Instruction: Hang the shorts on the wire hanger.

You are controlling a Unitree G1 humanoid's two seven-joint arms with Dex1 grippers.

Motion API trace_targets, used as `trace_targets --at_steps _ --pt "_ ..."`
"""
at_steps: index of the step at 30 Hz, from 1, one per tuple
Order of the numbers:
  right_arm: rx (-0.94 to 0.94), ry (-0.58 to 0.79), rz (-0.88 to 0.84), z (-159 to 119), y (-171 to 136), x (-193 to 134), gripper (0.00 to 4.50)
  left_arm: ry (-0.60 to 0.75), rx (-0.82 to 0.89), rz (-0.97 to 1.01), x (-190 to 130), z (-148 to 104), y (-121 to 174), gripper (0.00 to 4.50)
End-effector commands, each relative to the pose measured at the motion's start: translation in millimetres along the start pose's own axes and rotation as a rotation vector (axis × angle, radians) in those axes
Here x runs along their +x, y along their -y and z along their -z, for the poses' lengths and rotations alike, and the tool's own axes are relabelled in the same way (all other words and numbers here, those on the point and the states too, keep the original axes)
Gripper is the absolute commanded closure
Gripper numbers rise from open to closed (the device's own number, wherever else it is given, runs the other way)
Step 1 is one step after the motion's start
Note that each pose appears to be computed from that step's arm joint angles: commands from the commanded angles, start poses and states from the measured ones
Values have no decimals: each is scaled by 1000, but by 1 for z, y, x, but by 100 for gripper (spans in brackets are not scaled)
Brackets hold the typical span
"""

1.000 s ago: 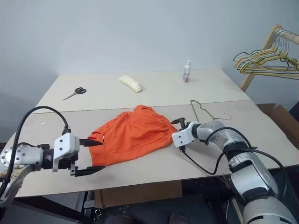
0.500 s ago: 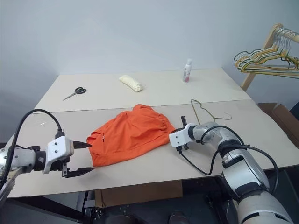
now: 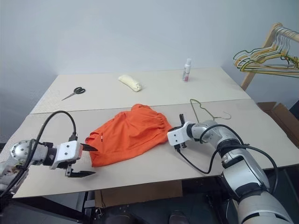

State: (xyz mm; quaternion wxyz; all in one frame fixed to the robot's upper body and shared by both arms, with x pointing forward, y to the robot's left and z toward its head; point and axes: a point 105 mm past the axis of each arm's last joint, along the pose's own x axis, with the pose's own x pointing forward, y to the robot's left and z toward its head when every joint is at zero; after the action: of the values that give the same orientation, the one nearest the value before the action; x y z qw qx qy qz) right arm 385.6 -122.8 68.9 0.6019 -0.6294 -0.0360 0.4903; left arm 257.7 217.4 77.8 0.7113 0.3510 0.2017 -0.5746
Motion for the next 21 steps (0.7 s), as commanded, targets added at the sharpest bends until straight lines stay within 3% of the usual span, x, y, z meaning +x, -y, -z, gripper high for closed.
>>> trace_targets --at_steps 1,4,15,16,21 --pt "-2 17 63 -5 14 -3 444 -48 46 29 3 8 -2 0" --pt "1 17 66 -5 15 -3 450 -82 50 49 5 16 -1 58" --pt "9 17 74 -7 16 -5 450 -112 46 -28 17 26 -19 428" --pt "10 15 74 -6 16 -5 450 -109 45 -22 17 26 -19 449" --pt "42 20 63 -6 13 -13 450 -109 49 -53 7 25 -21 449"
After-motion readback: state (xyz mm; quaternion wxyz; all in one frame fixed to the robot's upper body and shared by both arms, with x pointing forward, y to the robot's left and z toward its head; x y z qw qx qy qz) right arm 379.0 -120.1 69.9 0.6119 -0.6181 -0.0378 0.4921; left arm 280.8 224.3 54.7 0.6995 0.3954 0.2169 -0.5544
